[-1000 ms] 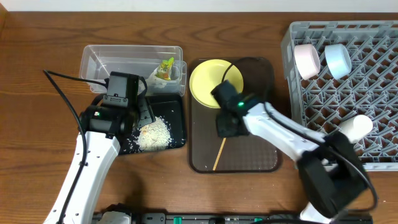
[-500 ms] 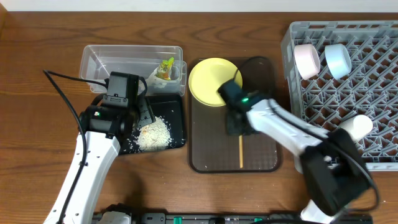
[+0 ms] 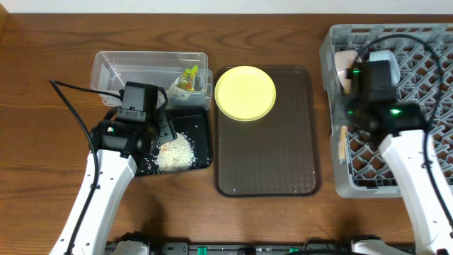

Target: Sort waste into correct bins and load items into the dishwasher rack

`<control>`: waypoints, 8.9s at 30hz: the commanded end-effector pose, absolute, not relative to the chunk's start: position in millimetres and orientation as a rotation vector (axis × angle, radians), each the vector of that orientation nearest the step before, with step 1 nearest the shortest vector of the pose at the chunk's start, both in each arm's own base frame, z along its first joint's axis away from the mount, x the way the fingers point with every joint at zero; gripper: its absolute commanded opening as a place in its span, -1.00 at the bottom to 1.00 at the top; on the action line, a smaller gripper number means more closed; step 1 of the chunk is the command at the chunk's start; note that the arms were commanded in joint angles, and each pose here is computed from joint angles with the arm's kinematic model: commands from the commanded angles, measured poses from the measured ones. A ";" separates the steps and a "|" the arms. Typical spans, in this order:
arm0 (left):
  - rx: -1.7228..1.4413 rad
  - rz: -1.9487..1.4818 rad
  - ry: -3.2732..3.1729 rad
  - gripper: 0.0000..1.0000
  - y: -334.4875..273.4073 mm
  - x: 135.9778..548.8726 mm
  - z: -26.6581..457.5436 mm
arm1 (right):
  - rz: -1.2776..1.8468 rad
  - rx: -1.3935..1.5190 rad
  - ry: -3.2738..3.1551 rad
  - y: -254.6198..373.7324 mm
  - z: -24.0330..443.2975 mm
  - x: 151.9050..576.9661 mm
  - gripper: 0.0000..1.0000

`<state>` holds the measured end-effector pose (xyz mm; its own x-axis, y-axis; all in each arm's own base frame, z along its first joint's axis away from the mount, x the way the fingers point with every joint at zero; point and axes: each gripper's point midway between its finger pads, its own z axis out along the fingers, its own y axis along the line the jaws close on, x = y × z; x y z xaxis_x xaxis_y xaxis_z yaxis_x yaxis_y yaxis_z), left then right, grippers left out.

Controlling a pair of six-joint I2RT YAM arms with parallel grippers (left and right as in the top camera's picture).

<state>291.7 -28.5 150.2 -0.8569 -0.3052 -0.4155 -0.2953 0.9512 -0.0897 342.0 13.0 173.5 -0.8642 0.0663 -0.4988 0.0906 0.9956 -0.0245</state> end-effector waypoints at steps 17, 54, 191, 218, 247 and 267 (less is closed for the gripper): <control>-0.455 -0.002 2.672 0.40 -23.6 290.8 146.8 | -0.023 0.023 2.572 3.0 170.4 379.4 -0.20; -0.456 0.000 2.675 0.40 -23.6 290.2 146.5 | 0.241 0.243 2.718 170.3 14.6 417.6 -0.98; -0.101 -0.307 2.094 0.91 -32.2 154.7 258.7 | 0.140 0.022 1.573 20.5 181.3 244.3 0.99; -0.101 -0.307 2.094 0.91 -32.2 154.7 258.7 | 0.159 0.004 1.649 25.2 156.3 245.0 0.99; -0.235 -0.152 1.785 0.91 -1.3 223.1 167.2 | 0.159 0.004 1.649 25.2 156.3 245.0 0.99; -0.253 -0.148 1.726 0.92 2.3 244.2 133.0 | 0.159 0.004 1.649 25.2 156.3 245.0 0.99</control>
<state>245.4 -0.5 152.2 -0.0930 -0.2641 -0.9600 -0.0555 0.9641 -0.2598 245.5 22.3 156.8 -0.0848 0.1098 -0.9903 -0.0790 0.9900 0.1165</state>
